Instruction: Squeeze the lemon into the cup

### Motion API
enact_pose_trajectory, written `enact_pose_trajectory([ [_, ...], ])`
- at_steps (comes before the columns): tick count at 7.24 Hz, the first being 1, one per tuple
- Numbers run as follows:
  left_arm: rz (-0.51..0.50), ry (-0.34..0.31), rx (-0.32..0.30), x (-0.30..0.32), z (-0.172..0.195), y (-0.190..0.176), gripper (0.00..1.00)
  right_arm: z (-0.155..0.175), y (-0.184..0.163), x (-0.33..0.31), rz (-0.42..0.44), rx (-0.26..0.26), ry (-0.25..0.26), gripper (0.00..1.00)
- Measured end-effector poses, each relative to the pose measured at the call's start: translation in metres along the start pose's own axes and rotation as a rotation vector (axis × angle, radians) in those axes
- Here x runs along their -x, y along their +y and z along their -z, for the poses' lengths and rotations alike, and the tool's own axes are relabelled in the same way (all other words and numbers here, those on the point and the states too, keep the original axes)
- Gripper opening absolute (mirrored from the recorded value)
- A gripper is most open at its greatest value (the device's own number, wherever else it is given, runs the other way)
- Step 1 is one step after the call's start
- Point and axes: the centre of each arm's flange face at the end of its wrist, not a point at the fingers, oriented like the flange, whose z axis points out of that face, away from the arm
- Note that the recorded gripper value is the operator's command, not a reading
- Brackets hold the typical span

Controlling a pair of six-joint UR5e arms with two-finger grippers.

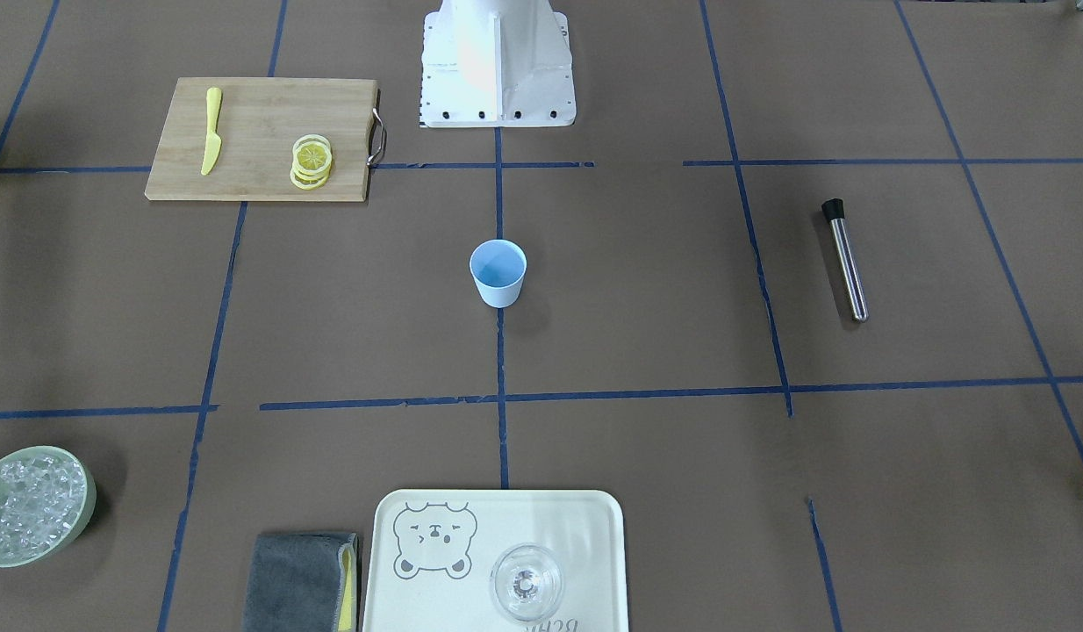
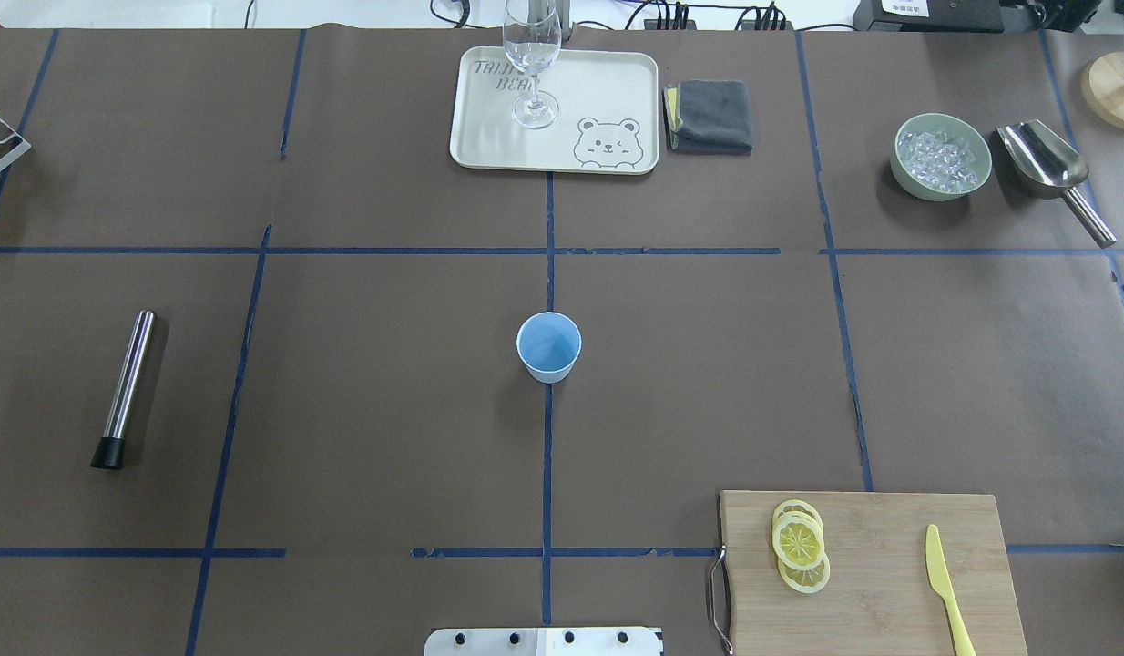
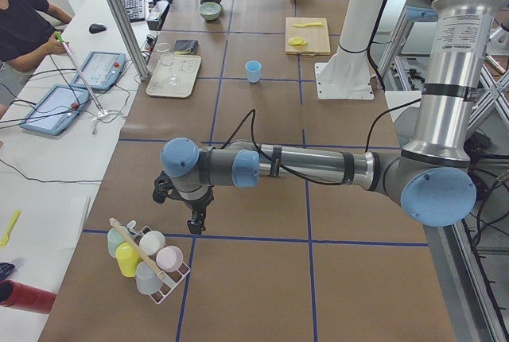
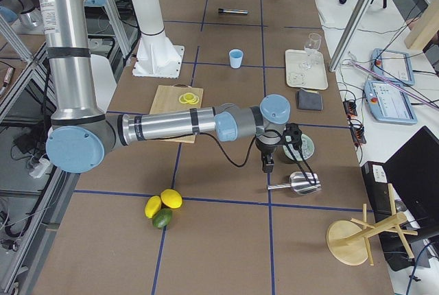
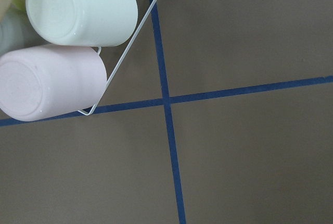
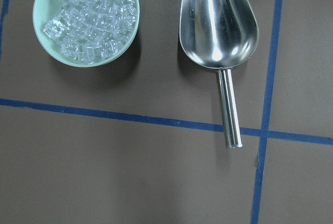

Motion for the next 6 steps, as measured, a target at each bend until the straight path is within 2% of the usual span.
enact_pose_trajectory([
  [2, -0.02, -0.004, -0.015, -0.01, 0.01, -0.008, 1.0, 0.011, 0.013, -0.001, -0.022, 0.006, 0.008, 1.0],
  [6, -0.037, -0.005, -0.036, -0.024, 0.02, -0.004, 1.0, 0.001, 0.021, 0.014, 0.007, 0.029, -0.008, 1.0],
])
